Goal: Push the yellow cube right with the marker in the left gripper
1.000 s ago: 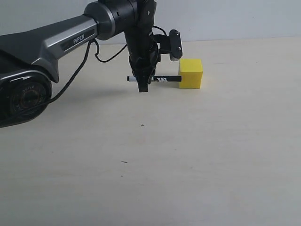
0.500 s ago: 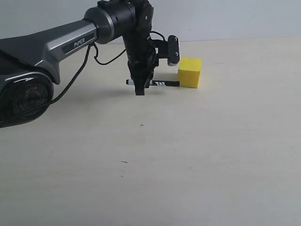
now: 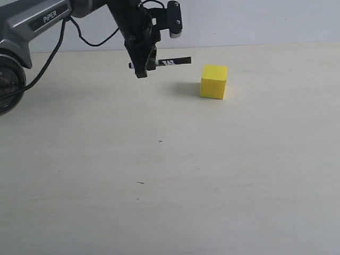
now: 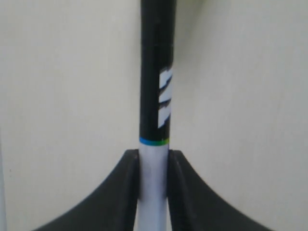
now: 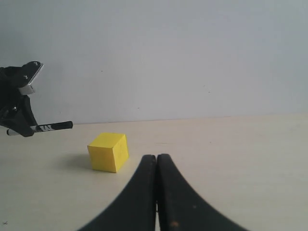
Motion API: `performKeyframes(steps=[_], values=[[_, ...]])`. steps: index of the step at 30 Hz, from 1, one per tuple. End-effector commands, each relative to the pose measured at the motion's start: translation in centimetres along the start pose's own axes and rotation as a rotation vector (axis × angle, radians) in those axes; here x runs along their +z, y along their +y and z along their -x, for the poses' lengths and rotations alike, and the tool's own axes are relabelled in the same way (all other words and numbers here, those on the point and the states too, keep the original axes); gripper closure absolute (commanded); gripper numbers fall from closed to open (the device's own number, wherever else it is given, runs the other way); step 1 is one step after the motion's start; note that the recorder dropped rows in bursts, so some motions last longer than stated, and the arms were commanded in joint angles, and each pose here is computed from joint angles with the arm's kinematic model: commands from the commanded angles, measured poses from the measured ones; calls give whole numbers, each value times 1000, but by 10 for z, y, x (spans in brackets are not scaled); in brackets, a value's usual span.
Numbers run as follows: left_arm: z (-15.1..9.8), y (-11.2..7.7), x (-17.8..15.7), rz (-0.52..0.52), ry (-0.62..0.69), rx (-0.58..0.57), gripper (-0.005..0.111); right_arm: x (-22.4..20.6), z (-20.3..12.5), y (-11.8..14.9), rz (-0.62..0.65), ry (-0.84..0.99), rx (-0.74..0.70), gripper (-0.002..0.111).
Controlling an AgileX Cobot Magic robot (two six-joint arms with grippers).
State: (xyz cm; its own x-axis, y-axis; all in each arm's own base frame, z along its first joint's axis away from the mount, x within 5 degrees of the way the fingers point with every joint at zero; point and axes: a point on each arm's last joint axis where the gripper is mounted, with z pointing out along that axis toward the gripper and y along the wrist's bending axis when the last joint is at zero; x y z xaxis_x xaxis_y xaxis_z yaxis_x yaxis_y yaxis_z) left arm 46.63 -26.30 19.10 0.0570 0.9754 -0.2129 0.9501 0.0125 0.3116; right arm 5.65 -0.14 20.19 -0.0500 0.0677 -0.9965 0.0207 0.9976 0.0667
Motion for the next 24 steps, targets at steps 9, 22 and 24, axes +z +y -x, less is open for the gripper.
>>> performKeyframes(steps=[9,22,24], values=[[2,-1,51,63,-45,-42,107,0,-1,0,-1,-5,-5,108],[11,-4,56,107,-26,-8,107,0,-1,0,-1,-5,-5,108],[12,-4,56,111,-29,-19,107,0,-1,0,-1,-5,-3,108]])
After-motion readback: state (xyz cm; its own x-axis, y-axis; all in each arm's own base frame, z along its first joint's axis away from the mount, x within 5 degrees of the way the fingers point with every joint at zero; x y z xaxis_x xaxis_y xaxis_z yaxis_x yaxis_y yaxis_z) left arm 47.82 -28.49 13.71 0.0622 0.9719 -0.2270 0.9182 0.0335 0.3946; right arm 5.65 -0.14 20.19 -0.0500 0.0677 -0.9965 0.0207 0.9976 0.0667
